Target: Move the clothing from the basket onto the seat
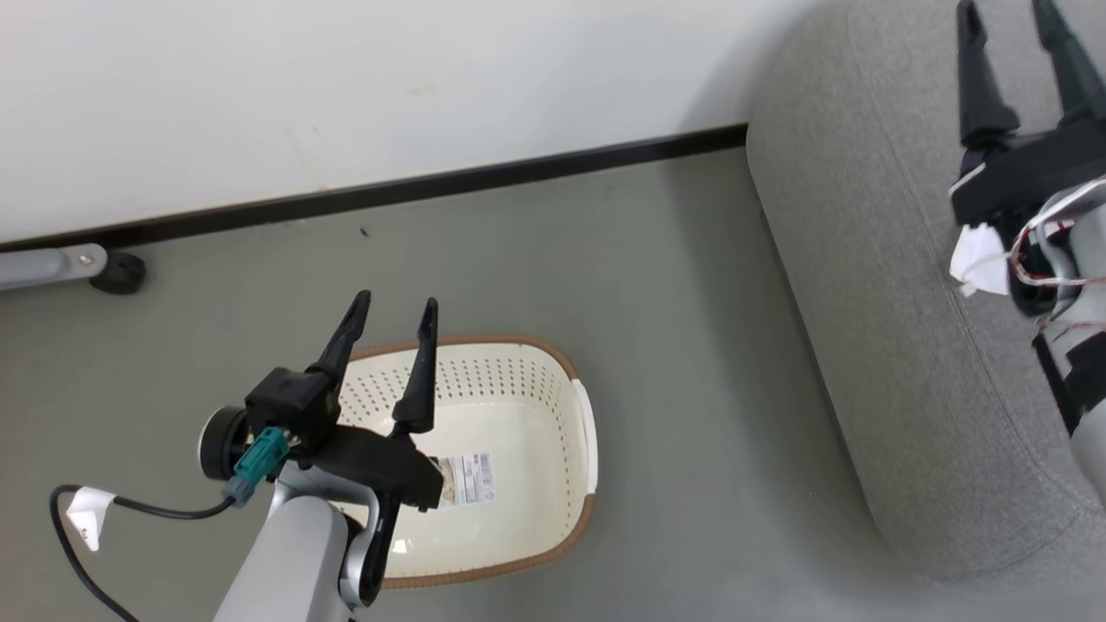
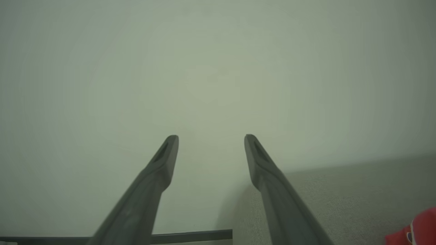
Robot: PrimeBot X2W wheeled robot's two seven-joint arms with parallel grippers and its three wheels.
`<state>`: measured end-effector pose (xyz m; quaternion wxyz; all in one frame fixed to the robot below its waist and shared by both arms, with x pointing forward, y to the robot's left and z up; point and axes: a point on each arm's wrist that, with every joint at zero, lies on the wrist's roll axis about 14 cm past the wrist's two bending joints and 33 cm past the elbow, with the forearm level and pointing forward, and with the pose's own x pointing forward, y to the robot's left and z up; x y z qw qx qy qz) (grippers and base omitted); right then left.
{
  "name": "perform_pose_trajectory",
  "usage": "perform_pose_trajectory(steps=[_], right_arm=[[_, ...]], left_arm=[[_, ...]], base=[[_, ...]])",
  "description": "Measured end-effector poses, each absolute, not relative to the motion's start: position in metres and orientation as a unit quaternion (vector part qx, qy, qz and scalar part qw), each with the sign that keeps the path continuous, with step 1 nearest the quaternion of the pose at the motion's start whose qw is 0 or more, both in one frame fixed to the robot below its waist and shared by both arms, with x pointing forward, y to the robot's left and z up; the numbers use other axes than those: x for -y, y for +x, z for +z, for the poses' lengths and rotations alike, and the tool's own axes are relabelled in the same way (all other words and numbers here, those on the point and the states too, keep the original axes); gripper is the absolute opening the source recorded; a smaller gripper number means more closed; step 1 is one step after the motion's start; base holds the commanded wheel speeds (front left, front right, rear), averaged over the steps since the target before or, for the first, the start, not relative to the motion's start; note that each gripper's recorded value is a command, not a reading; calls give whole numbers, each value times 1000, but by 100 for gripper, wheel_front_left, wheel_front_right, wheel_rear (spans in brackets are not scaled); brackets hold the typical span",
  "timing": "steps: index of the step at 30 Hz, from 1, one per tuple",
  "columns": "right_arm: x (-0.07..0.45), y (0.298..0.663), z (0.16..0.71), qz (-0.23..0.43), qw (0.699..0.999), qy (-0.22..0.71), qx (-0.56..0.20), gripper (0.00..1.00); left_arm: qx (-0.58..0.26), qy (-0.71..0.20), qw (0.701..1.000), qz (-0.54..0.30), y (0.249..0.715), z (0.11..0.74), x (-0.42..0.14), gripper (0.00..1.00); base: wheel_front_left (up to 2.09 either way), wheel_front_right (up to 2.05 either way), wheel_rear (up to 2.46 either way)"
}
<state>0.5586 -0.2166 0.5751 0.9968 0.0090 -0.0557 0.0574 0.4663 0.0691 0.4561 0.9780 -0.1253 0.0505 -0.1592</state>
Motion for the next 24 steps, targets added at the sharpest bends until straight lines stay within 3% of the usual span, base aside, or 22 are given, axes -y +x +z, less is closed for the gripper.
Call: perform_pose_trajectory(steps=[24], right_arm=[[138,439,524,146,986,78,24,100]], left_arm=[[-37,-94,994,32,405,468,-184,100]], base=[[0,0,0]])
